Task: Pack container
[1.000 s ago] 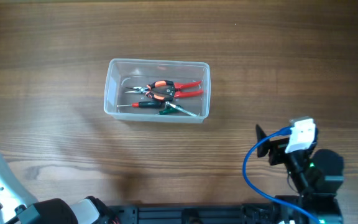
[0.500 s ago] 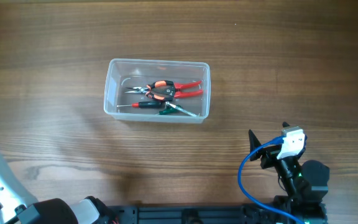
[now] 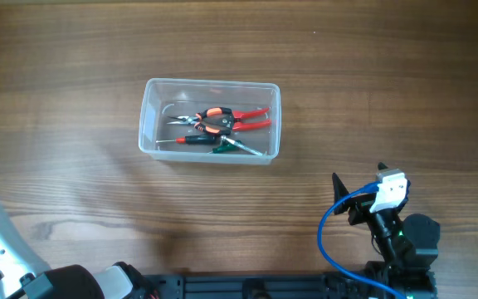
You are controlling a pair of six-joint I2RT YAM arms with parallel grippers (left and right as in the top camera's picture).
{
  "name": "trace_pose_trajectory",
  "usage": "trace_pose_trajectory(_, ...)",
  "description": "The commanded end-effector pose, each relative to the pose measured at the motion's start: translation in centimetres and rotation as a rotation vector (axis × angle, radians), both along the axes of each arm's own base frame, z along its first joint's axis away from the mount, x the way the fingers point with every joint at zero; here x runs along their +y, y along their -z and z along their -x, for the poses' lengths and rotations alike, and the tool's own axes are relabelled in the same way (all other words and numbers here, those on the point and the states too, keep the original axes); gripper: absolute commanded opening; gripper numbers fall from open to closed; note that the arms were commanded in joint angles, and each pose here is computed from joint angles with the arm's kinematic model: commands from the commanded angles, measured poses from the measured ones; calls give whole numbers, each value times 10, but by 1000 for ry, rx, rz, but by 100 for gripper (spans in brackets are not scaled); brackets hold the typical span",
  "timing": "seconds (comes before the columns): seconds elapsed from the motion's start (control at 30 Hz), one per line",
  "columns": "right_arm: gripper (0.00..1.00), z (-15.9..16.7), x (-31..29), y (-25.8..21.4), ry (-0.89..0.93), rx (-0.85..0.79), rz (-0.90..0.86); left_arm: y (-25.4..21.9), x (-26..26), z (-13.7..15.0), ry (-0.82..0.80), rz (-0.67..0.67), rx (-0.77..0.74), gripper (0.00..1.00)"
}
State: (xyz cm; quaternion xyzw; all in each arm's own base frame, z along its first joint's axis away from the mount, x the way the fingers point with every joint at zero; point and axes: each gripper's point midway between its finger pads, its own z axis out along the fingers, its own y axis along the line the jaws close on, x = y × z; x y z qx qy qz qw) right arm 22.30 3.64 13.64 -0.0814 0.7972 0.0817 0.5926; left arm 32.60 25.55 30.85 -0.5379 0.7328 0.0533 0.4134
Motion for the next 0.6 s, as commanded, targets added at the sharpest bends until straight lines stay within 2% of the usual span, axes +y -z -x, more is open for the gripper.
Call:
trace_pose_trajectory(0.0, 100, -1, -3, -5, 15, -24, 10, -4, 2, 0, -12, -3, -13, 100)
trace_pose_trajectory(0.07, 100, -1, -3, -5, 15, -24, 10, -18, -3, 8, -12, -20, -38, 100)
trace_pose_trajectory(0.13, 100, -1, -3, -5, 15, -24, 10, -51, -25, 17, 21, -70, -112, 100)
trace_pose_trajectory(0.23, 100, -1, -3, -5, 15, -24, 10, -119, -101, 35, 179, -162, -292, 100)
trace_pose_trajectory(0.33, 100, -1, -3, -5, 15, -24, 10, -151, -163, 54, 344, -187, -412, 100)
trace_pose_trajectory(0.47, 100, -1, -3, -5, 15, -24, 10, -155, -207, 89, 477, -190, -507, 100)
trace_pose_trajectory(0.57, 100, -1, -3, -5, 15, -24, 10, -135, -198, 101, 437, -255, -505, 100)
